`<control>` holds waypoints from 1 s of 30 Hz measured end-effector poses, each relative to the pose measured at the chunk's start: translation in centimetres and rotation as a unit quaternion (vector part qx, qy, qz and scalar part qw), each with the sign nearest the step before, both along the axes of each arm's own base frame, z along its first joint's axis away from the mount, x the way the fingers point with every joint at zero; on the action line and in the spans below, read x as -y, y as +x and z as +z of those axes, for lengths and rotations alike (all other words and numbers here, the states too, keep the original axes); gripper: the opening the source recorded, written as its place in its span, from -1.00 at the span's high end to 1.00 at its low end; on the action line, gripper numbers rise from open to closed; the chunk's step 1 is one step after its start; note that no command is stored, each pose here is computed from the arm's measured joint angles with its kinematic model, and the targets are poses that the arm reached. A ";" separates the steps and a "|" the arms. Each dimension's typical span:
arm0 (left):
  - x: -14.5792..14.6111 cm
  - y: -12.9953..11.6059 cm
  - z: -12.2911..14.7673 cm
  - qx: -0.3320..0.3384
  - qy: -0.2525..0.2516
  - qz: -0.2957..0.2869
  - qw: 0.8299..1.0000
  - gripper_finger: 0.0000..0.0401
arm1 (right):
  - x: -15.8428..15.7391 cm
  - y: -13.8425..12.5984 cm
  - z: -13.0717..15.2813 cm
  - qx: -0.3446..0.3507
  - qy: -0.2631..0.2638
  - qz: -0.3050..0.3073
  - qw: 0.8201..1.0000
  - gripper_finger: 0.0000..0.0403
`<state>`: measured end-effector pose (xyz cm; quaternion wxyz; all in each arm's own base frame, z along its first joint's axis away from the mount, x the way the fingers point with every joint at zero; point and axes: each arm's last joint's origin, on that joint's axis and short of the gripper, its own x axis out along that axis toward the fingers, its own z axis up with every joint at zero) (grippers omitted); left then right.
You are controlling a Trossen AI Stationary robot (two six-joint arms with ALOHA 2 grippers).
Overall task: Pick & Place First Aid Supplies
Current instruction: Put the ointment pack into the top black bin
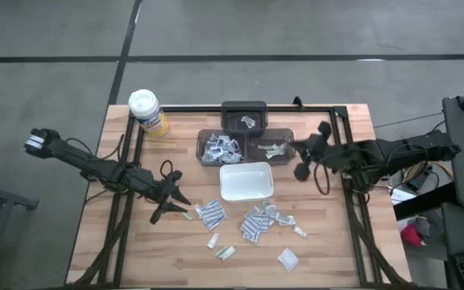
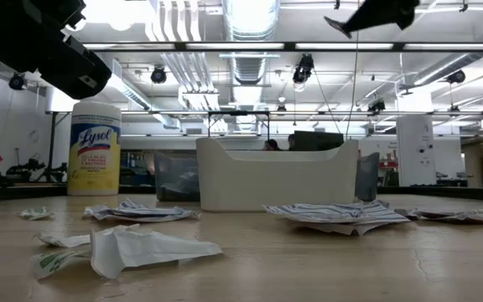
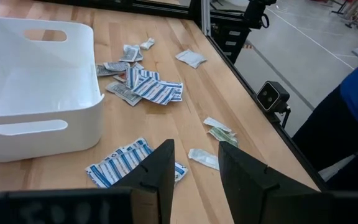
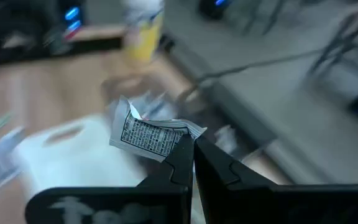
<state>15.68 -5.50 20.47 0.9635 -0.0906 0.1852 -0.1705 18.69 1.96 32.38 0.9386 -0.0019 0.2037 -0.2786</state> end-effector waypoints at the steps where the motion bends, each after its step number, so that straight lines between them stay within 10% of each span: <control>1: 0.0 0.0 0.0 0.000 0.000 0.000 1.000 0.42 | 0.3 0.3 0.3 0.010 -0.019 -0.015 1.000 0.96; 12: 0.0 0.0 0.0 -0.004 -0.011 0.004 1.000 0.42 | 6.7 5.2 1.4 0.092 -0.119 -0.180 0.972 0.96; 30: -0.1 0.0 0.0 -0.020 -0.053 0.046 0.997 0.42 | 19.0 16.2 2.3 -0.050 -0.012 -0.282 0.958 0.96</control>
